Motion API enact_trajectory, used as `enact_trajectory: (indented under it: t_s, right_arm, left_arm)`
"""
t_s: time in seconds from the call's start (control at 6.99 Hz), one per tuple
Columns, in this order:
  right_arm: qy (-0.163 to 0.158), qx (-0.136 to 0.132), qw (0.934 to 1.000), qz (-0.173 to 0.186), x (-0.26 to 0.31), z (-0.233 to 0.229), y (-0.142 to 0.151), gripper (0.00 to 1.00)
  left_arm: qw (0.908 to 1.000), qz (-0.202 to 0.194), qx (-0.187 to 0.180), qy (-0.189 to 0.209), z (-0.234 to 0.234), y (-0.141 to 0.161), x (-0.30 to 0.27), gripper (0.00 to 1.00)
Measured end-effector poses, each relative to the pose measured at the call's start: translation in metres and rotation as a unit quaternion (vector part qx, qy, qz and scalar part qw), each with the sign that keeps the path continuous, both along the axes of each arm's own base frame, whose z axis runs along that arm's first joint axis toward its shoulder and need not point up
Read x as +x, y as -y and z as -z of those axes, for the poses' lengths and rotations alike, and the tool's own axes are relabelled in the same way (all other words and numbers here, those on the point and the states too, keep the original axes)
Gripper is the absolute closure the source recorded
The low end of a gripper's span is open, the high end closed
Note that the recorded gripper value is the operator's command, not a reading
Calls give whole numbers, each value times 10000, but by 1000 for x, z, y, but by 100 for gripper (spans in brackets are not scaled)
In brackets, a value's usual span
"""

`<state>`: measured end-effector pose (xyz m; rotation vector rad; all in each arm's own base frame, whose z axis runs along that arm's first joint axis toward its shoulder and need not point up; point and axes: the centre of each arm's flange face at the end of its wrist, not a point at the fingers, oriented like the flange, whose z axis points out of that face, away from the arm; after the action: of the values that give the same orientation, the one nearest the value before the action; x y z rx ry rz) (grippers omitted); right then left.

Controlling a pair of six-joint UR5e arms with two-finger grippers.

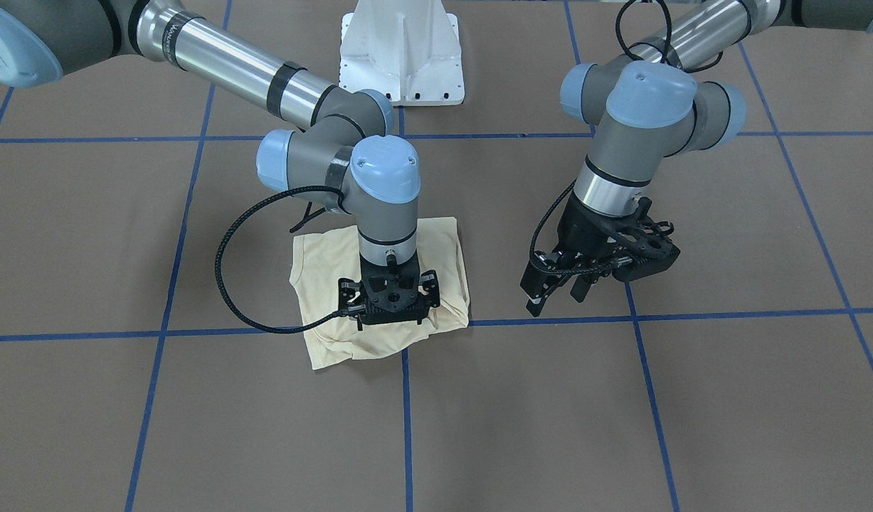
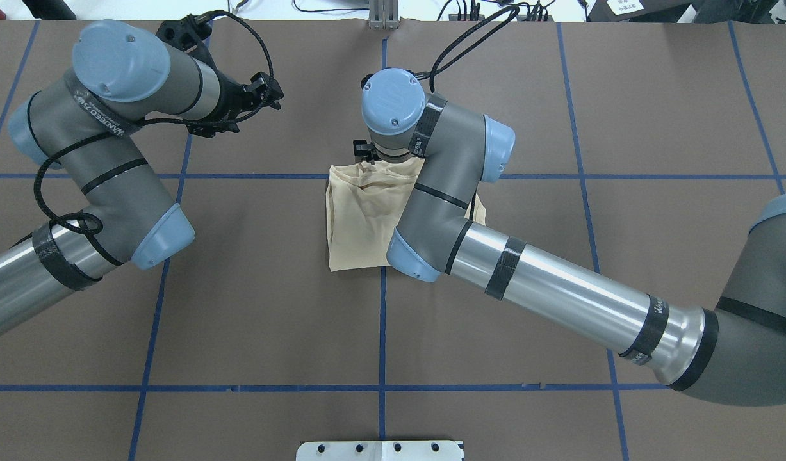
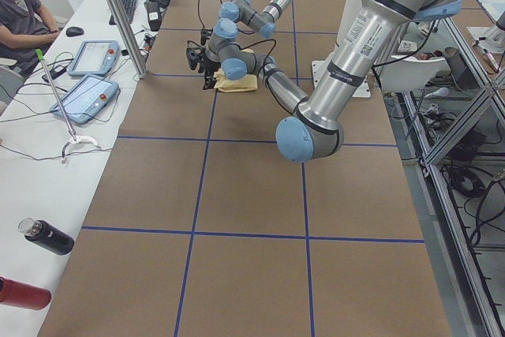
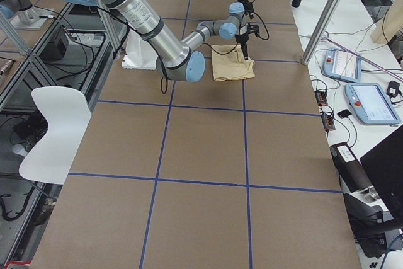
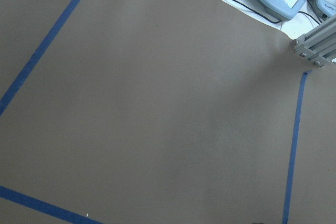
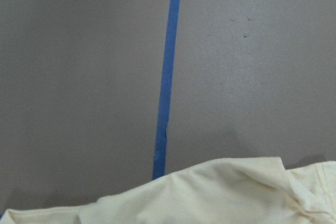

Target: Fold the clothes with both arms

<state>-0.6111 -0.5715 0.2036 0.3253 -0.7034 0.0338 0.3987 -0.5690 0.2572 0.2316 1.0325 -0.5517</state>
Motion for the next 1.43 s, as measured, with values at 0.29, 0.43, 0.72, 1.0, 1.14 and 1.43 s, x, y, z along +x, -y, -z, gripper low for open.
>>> enact_trajectory:
  t_s: [0.29,0.43,0.72,1.0,1.14,1.43]
  right_arm:
    - [159,210,9996,-38,-6,-11,7,1]
    - [283,360,9989,-88,-9,-15,11,1]
    - [339,551,9977,-215,-13,-27,19,1]
    - [305,675,9967,-341,-13,-32,23,1]
    - [283,718,9962,-408,-10,-32,27,1]
    - [310,801,9952,-474,19,-25,50,0]
  left_arm:
    - [10000,-2,-9,1,-1,-1,0,12]
    - [10000,-4,-11,3,-2,-1,0,12]
    - [10000,-2,-14,5,-2,-1,0,12]
    - [10000,-2,-12,4,-2,-1,0,12]
    - [10000,-2,-4,-3,-1,-1,0,11]
    - [10000,-13,78,-45,6,-4,-4,1]
